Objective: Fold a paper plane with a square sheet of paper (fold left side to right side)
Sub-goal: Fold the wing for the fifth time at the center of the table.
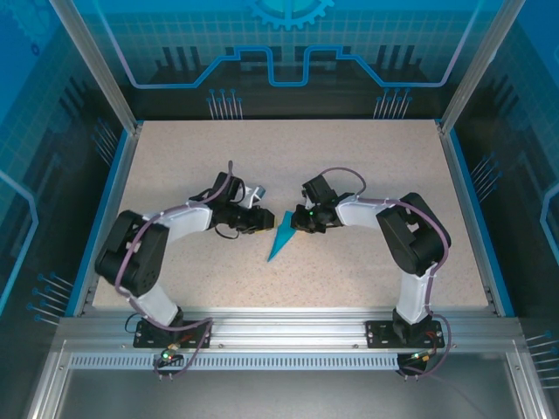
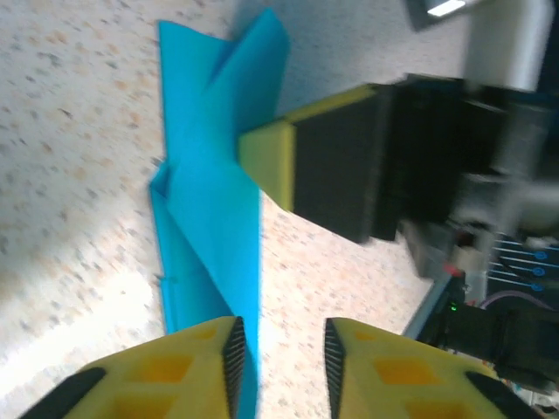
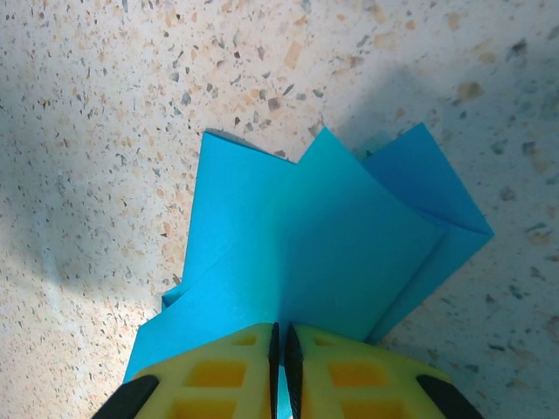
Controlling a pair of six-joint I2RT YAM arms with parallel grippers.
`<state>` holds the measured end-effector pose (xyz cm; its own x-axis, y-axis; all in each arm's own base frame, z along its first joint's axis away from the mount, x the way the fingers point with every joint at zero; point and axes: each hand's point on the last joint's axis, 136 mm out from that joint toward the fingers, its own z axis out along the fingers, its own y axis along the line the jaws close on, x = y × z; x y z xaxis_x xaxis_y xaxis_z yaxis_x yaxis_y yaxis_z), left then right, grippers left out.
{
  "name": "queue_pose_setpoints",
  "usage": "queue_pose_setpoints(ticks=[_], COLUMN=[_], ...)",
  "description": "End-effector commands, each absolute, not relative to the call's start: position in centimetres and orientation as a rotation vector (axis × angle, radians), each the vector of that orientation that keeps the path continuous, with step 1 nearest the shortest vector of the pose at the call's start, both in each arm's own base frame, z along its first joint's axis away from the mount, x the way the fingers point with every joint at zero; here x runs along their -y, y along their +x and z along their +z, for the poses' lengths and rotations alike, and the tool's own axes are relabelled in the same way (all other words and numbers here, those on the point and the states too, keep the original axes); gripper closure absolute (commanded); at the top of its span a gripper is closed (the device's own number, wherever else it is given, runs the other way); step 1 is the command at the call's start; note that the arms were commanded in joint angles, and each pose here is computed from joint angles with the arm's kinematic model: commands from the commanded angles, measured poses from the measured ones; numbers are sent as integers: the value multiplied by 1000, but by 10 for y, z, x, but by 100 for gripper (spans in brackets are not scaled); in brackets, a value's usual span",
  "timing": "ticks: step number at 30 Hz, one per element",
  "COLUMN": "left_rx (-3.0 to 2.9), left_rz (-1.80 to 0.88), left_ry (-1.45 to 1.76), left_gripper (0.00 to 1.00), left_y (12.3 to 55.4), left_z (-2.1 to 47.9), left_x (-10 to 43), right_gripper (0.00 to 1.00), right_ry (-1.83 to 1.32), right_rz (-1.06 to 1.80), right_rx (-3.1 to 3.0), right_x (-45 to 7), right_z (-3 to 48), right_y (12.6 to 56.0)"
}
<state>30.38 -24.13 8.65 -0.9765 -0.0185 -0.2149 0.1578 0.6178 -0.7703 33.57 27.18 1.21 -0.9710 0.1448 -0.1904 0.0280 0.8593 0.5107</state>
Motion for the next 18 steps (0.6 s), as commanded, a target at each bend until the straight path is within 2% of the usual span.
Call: queue_pose_setpoints(ticks=[1,6,18], left_rx=[-2708,-2739,-2858], left_rz=[-1340,-1456,-1290], left_ry=[117,205,291], left_gripper=[73,78,79], left_y=[268,244,243], left_z=[89,94,55], left_x=[250,276,292], right_gripper=[85,85,86], right_ry=[186,172,158], right_rz=[639,628,620], right_rx=[-2941,-2948,-2953], right_x=[-250,-250,-252], right_z=[-23,-23,-23], right_y=[312,311,312])
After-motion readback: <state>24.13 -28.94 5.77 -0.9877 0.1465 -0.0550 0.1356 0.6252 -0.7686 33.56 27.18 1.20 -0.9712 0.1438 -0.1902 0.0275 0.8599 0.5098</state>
